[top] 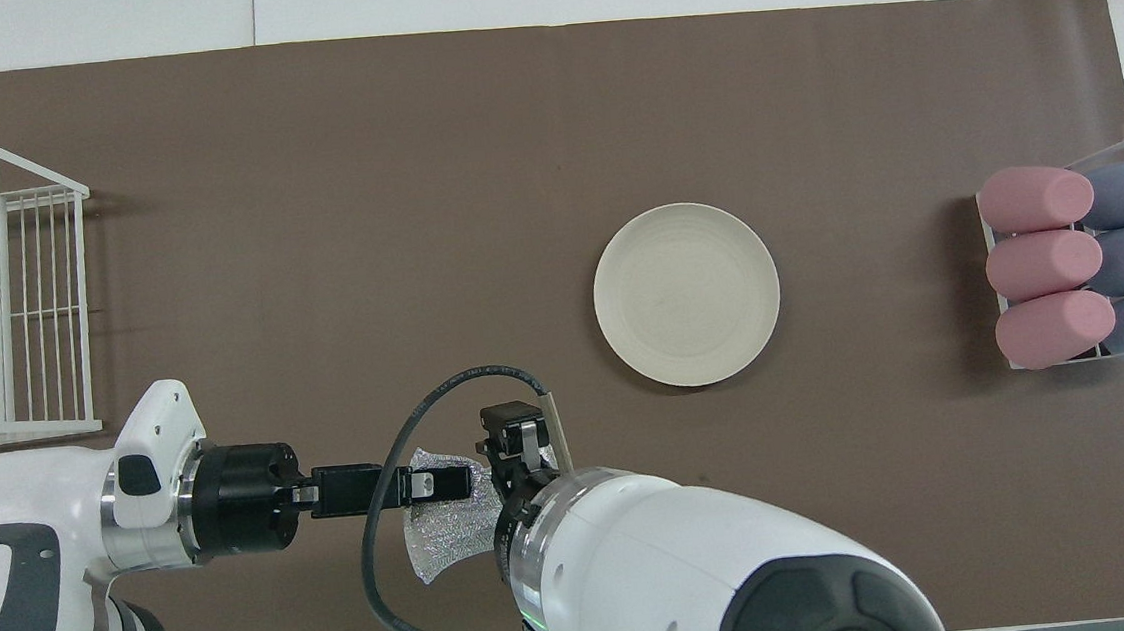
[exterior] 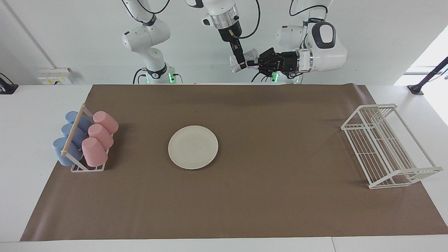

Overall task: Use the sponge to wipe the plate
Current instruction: 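Pass the sponge from the left gripper to the right gripper, then rub the sponge over the cream plate with the right gripper, then hand the sponge from the right gripper back to the left gripper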

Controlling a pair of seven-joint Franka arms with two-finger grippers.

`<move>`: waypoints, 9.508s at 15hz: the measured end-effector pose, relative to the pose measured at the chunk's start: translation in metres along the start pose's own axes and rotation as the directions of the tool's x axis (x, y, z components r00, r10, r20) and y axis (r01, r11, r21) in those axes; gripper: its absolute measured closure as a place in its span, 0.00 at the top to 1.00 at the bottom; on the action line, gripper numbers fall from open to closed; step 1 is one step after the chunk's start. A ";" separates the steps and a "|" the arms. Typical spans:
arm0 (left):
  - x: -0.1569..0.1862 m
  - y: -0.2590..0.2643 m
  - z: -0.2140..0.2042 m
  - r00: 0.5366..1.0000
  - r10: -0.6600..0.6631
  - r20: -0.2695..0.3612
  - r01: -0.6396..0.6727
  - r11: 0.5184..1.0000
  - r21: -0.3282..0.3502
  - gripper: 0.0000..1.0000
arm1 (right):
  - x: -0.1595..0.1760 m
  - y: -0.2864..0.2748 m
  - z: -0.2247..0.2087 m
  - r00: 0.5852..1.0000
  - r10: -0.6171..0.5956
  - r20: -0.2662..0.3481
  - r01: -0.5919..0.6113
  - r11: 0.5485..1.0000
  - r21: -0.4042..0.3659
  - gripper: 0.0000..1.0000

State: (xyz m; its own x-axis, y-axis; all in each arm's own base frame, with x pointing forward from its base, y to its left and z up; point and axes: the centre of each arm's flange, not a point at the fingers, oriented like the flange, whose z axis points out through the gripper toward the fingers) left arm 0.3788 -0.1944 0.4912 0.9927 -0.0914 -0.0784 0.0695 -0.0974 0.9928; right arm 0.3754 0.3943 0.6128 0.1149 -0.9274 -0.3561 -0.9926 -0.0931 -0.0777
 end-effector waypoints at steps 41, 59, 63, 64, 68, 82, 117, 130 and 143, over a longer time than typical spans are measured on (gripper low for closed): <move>-0.006 -0.033 -0.052 0.985 -0.129 0.114 0.049 0.846 0.531 1.00 | 0.276 -0.107 0.246 0.920 -0.376 -0.108 0.376 0.926 -0.015 0.11; 0.027 -0.032 -0.110 0.980 -0.084 0.179 -0.125 0.440 0.889 1.00 | 0.267 -0.100 0.252 0.903 -0.410 -0.131 0.418 0.908 0.038 0.11; 0.029 -0.031 -0.110 0.989 -0.097 0.112 -0.061 0.418 0.906 1.00 | 0.269 -0.100 0.253 0.898 -0.418 -0.139 0.428 0.902 0.053 0.11; 0.029 -0.031 -0.110 0.990 -0.097 0.104 -0.055 0.417 0.907 1.00 | 0.277 -0.103 0.250 0.890 -0.432 -0.144 0.443 0.895 0.053 0.11; 0.030 -0.030 -0.110 0.991 -0.094 0.096 -0.049 0.415 0.908 1.00 | 0.315 -0.116 0.235 0.856 -0.489 -0.168 0.503 0.862 0.054 0.11; 0.033 -0.028 -0.111 0.994 -0.072 0.079 -0.042 0.412 0.910 1.00 | 0.284 -0.105 0.247 0.880 -0.451 -0.148 0.462 0.885 0.054 0.11; 0.023 0.033 0.059 0.956 -0.265 -0.124 0.283 0.947 0.153 1.00 | 0.061 -0.037 -0.021 0.958 -0.203 -0.201 0.191 0.979 -0.076 0.11; 0.015 0.035 0.078 0.900 -0.411 -0.146 0.428 0.896 0.115 0.62 | 0.061 -0.037 -0.021 0.959 -0.200 -0.201 0.188 0.979 -0.075 0.11; 0.013 0.040 0.076 0.875 -0.459 -0.153 0.476 0.874 0.099 0.05 | 0.063 -0.040 -0.024 0.956 -0.201 -0.213 0.191 0.979 -0.064 0.37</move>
State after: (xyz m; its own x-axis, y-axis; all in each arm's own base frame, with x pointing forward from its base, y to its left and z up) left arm 0.3875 -0.2745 0.5230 0.8518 0.1167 -0.5108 0.5235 -0.2272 0.8211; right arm 0.4214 0.3304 0.6161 0.3008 -0.9452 -0.1270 -0.9527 -0.2919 -0.0843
